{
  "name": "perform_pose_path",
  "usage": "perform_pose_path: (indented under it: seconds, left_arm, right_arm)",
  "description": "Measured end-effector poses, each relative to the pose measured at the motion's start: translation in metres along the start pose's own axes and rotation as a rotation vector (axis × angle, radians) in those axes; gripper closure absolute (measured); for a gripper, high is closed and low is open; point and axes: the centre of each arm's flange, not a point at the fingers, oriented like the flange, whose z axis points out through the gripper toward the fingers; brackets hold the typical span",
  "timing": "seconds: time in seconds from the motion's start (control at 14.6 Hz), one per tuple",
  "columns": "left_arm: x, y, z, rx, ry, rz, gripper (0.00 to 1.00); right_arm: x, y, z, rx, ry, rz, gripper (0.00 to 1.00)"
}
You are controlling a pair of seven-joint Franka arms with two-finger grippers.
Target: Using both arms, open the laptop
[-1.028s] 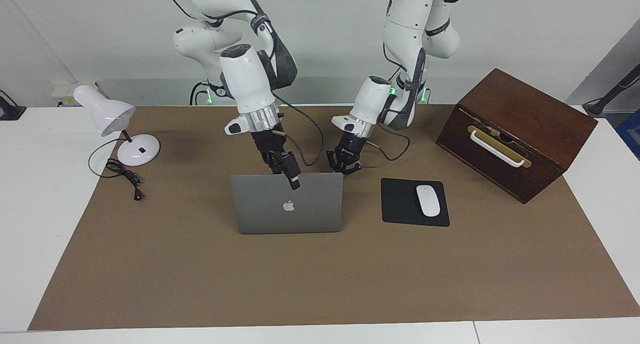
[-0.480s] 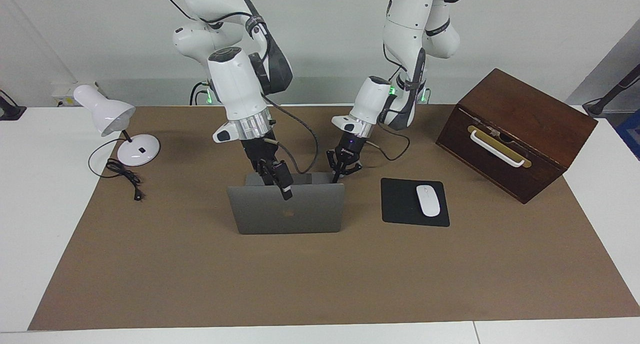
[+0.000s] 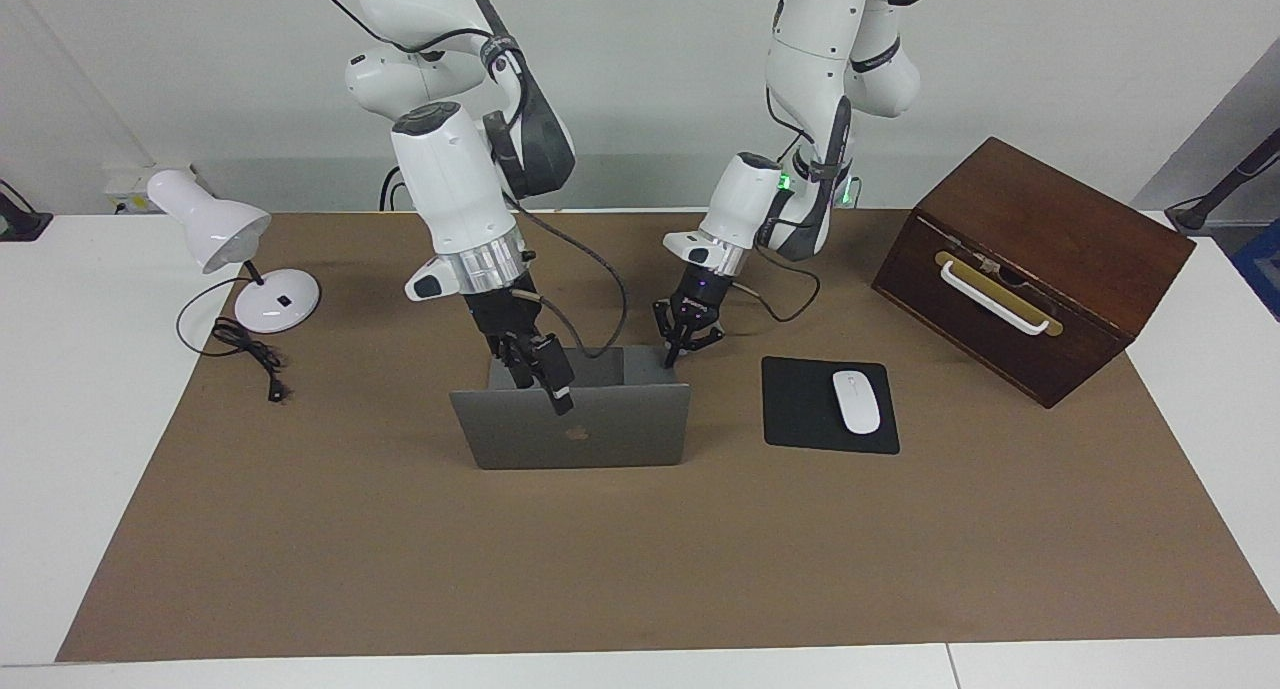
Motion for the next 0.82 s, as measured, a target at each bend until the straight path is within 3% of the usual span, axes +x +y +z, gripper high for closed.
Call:
perform_pose_path:
  seconds: [0.82]
  left_arm:
    - [0.000, 0.000, 0.000, 0.000, 0.000, 0.001, 0.99]
  right_arm:
    - [0.011, -0.003, 0.004, -0.030, -0.016, -0.022, 0.00]
